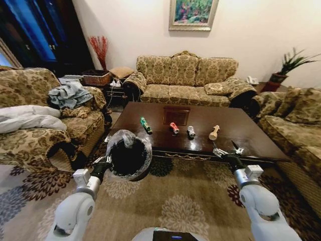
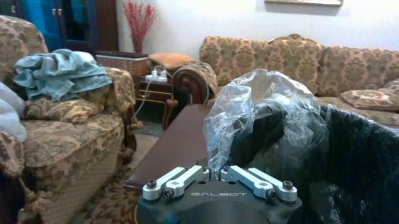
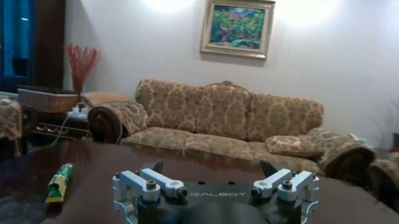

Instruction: Move to the front of the table and place the trash on the table into the trash bin.

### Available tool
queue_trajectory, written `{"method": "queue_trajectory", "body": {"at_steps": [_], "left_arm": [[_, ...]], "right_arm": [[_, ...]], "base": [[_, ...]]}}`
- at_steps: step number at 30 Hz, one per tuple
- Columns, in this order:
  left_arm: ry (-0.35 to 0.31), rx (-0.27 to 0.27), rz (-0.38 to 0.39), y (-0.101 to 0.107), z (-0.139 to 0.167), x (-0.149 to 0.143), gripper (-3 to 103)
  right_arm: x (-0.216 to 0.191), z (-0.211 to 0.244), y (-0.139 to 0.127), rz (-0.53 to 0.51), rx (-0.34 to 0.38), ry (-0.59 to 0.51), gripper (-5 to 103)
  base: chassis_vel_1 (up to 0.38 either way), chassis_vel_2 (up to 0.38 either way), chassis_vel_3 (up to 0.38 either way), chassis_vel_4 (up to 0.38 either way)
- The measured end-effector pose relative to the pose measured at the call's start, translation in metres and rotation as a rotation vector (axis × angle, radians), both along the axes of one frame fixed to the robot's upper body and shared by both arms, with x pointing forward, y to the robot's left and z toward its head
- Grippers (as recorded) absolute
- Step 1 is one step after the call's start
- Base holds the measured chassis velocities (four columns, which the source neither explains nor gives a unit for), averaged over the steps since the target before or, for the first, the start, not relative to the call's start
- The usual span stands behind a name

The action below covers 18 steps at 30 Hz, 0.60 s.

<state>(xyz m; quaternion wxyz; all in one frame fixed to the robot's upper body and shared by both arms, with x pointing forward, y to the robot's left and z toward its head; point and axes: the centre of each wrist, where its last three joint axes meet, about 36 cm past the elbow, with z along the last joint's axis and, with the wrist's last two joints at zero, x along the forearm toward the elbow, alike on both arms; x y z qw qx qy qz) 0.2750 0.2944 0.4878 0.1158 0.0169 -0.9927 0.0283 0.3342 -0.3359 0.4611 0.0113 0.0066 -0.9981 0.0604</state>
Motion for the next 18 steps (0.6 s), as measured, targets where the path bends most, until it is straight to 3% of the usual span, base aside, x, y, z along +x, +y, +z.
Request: {"method": "queue_trajectory", "body": {"at_steps": [18], "left_arm": [[-0.015, 0.006, -0.003, 0.0036, -0.0066, 0.0071, 4]], "right_arm": [[0.0039, -0.0090, 0.0063, 0.010, 0.022, 0.027, 100]], "base": [[-0.014, 0.217, 0.210, -0.009]]}}
